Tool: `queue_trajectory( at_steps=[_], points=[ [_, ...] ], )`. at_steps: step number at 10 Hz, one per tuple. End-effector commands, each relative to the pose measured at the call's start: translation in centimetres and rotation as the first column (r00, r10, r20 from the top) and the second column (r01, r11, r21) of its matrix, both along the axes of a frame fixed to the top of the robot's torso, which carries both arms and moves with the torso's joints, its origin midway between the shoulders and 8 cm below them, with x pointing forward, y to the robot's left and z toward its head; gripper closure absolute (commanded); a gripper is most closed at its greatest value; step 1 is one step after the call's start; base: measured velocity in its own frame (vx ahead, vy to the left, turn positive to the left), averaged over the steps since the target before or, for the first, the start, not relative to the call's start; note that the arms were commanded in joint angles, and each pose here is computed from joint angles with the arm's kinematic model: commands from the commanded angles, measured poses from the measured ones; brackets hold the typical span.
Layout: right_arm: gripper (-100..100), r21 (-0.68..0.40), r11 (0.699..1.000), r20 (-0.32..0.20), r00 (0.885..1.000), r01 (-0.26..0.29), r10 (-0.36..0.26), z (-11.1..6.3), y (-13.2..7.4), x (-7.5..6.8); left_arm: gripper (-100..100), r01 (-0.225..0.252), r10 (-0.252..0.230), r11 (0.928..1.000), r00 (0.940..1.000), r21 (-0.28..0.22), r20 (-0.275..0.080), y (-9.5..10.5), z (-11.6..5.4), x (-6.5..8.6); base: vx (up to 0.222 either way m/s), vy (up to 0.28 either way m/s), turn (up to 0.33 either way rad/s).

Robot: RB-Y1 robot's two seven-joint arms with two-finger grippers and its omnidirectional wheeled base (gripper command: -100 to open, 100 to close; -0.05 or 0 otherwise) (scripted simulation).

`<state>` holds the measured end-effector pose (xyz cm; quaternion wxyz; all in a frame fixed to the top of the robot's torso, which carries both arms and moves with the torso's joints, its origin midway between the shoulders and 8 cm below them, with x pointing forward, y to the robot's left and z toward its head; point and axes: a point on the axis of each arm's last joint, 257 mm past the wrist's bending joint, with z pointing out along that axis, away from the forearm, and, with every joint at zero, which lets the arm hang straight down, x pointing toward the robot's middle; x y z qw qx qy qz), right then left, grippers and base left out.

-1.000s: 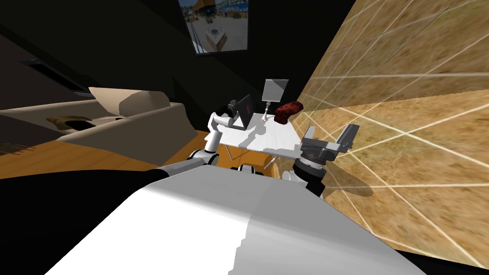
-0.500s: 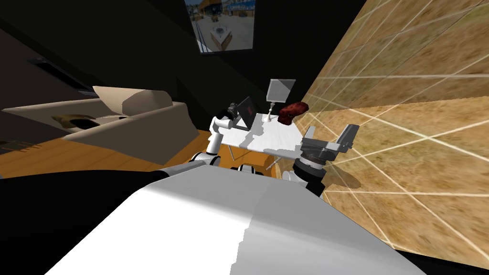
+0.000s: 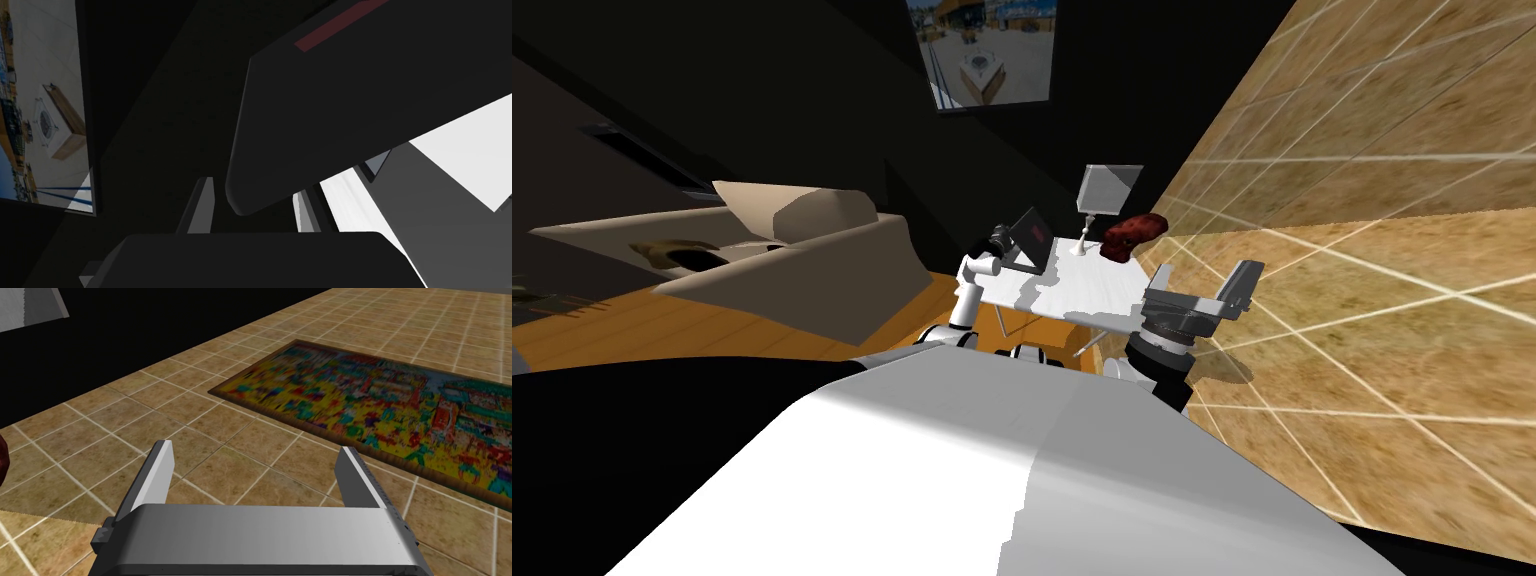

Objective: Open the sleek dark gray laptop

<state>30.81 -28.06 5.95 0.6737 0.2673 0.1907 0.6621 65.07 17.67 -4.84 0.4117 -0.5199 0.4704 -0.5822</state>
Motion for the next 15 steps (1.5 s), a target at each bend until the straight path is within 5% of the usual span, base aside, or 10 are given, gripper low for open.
queue_trajectory(
  at_steps=[1, 4, 6, 7, 8, 15],
  points=[
    [0, 0.000, 1.000, 0.000, 1.000, 0.000, 0.000, 0.0, 0.0, 0.0, 100, -0.001, 0.001, 0.9989, 1.0000, -0.047, -0.004, 0.2, -1.0, 0.0, 0.008, 0.032, -0.019],
    [0, 0.000, 1.000, 0.000, 1.000, 0.000, 0.000, 0.0, 0.0, 0.0, 100, -0.008, 0.005, 0.9856, 0.9998, -0.169, -0.017, 1.0, -3.7, -0.2, 0.000, 0.053, -0.059],
    [0, 0.000, 1.000, 0.000, 1.000, 0.000, 0.000, 0.0, 0.0, 0.0, 100, -0.019, 0.013, 0.9680, 0.9996, -0.250, -0.025, 1.6, -5.5, -0.5, 0.009, 0.062, -0.058],
    [0, 0.000, 1.000, 0.000, 1.000, 0.000, 0.000, 0.0, 0.0, 0.0, 100, -0.019, 0.015, 0.9678, 0.9997, -0.251, -0.018, 1.7, -5.3, -0.5, 0.007, 0.039, -0.014],
    [0, 0.000, 1.000, 0.000, 1.000, 0.000, 0.000, 0.0, 0.0, 0.0, -100, -0.013, 0.008, 0.9699, 0.9997, -0.243, -0.024, 1.5, -4.2, -0.3, 0.002, 0.002, 0.038],
    [0, 0.000, 1.000, 0.000, 1.000, 0.000, 0.000, 0.0, 0.0, 0.0, -100, 0.007, -0.013, 0.9698, 0.9996, -0.244, -0.024, 1.8, 0.2, -0.2, 0.003, -0.024, 0.029]
  ],
)
